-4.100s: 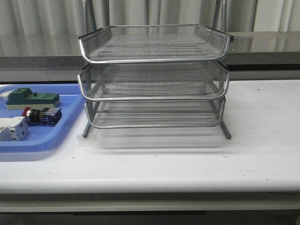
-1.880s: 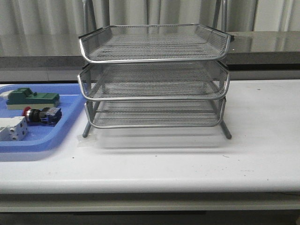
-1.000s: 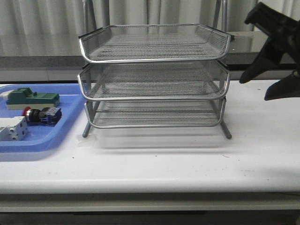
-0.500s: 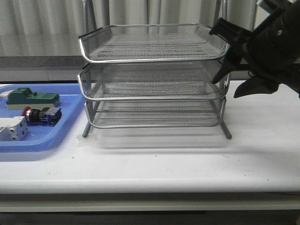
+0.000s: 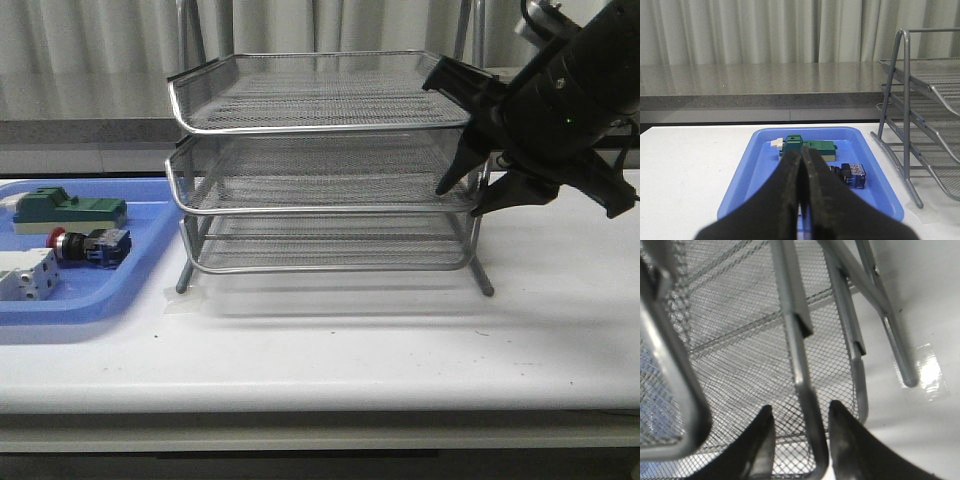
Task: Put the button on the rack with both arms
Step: 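Hook the right gripper on the middle rack tier and pull it outward, then release the pulled-out tier and withdraw the right gripper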
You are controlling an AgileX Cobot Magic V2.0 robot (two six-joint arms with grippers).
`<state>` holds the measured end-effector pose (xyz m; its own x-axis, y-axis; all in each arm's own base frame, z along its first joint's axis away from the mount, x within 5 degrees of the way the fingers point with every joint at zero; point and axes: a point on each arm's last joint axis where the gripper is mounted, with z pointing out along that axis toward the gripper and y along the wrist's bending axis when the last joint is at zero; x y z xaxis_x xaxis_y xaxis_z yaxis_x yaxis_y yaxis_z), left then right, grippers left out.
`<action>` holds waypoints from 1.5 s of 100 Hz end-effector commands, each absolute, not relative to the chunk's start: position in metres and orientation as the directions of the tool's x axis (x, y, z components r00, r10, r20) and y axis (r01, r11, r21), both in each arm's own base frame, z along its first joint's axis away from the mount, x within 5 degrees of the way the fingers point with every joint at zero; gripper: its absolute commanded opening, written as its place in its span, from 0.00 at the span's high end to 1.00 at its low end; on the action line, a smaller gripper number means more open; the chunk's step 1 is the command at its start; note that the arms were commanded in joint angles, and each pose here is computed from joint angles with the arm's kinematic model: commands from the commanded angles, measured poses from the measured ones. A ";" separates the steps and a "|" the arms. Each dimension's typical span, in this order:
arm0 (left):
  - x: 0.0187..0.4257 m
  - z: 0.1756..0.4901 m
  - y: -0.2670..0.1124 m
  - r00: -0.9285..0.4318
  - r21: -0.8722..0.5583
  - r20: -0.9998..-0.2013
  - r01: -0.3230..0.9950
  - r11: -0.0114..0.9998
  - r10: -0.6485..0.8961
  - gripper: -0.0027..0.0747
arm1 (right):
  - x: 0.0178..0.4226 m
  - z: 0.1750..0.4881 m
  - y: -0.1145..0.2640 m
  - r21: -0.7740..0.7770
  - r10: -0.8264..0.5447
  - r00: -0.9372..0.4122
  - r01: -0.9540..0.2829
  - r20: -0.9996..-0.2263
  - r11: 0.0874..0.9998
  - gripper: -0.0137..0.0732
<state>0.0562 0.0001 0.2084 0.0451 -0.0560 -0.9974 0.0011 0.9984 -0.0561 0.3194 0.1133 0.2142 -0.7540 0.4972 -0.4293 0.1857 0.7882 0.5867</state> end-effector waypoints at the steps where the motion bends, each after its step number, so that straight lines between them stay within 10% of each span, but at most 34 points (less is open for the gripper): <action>1: 0.055 0.206 0.000 0.124 -0.076 -0.989 0.016 0.997 -0.077 0.99 | 0.322 0.235 0.114 0.611 0.504 -0.724 0.144 -0.471 0.779 0.62; 25: 0.055 0.206 0.000 0.124 -0.076 -0.989 0.016 0.997 -0.077 0.99 | 0.318 0.229 0.114 0.605 0.491 -0.748 0.153 -0.446 0.782 0.77; 115: 0.055 0.206 0.000 0.124 -0.076 -0.989 0.016 0.997 -0.077 0.99 | 0.205 0.219 0.084 0.531 0.333 -0.813 0.036 -0.477 0.847 0.76; 150: 0.055 0.206 0.000 0.124 -0.076 -0.989 0.016 0.997 -0.077 0.99 | 0.191 0.237 0.083 0.429 0.130 -0.781 -0.190 -0.611 0.883 0.31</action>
<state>0.0562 0.0001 0.2084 0.0451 -0.0560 -0.9974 0.0011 0.9984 -0.0561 0.1927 0.0848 0.2229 -0.8231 0.1900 -0.5351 -0.1048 0.8754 0.4719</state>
